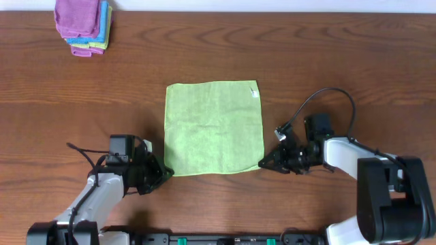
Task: Fold the cloth
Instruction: 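Lift the near edge with both grippers and fold it over toward the far edge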
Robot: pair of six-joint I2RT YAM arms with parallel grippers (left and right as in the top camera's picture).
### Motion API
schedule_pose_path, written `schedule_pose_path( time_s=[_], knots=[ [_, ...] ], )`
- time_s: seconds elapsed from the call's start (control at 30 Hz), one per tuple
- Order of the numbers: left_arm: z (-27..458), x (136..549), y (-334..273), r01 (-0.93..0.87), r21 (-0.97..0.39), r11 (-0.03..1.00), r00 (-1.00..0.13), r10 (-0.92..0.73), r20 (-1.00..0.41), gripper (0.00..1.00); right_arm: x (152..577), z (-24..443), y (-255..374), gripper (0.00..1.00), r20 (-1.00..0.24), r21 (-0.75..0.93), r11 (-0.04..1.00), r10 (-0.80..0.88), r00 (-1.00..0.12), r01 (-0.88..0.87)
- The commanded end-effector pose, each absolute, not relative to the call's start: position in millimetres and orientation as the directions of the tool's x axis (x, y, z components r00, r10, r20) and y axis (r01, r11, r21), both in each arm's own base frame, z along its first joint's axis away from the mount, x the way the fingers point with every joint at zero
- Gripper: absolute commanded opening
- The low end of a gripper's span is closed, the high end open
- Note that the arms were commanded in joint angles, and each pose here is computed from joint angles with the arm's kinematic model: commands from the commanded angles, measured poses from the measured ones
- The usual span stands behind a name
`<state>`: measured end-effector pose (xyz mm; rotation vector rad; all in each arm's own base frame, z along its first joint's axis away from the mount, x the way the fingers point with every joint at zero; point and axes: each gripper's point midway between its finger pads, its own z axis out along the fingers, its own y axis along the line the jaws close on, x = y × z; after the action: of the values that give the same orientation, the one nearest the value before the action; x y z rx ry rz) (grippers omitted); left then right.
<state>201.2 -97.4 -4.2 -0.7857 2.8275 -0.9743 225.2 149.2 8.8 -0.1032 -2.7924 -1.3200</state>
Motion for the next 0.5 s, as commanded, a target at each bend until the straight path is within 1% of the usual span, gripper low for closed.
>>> schedule_pose_path(
  time_s=[0.0, 0.07, 0.2, 0.37, 0.47],
  knots=[
    [3.8, 217.1, -94.8, -0.441, -0.587, 0.679, -0.867, -0.491, 0.084, 0.06, 238.9, 29.1, 158.5, 0.01, 0.039, 0.814, 0.578, 0.027, -0.999, 0.048],
    [11.0, 225.0, -96.9, -0.425, -0.606, 0.673, -0.871, -0.486, 0.071, 0.06, 246.1, 40.9, 161.3, 0.01, 0.006, 0.830, 0.557, 0.024, -1.000, 0.018],
    [27.8, 246.0, -97.2, -0.386, -0.632, 0.673, -0.875, -0.484, 0.019, 0.06, 261.6, 61.8, 162.0, 0.01, -0.082, 0.830, 0.555, 0.026, -0.996, -0.054],
    [53.1, 278.1, -95.8, -0.292, -0.660, 0.693, -0.879, -0.465, -0.100, 0.06, 282.1, 66.2, 153.8, 0.01, -0.124, 0.781, 0.622, 0.073, -0.990, -0.052],
    [59.6, 296.1, -86.4, -0.280, -0.635, 0.720, -0.858, -0.485, -0.172, 0.06, 294.9, 68.9, 152.9, 0.01, -0.167, 0.774, 0.629, 0.094, -0.981, -0.071]
  ],
)
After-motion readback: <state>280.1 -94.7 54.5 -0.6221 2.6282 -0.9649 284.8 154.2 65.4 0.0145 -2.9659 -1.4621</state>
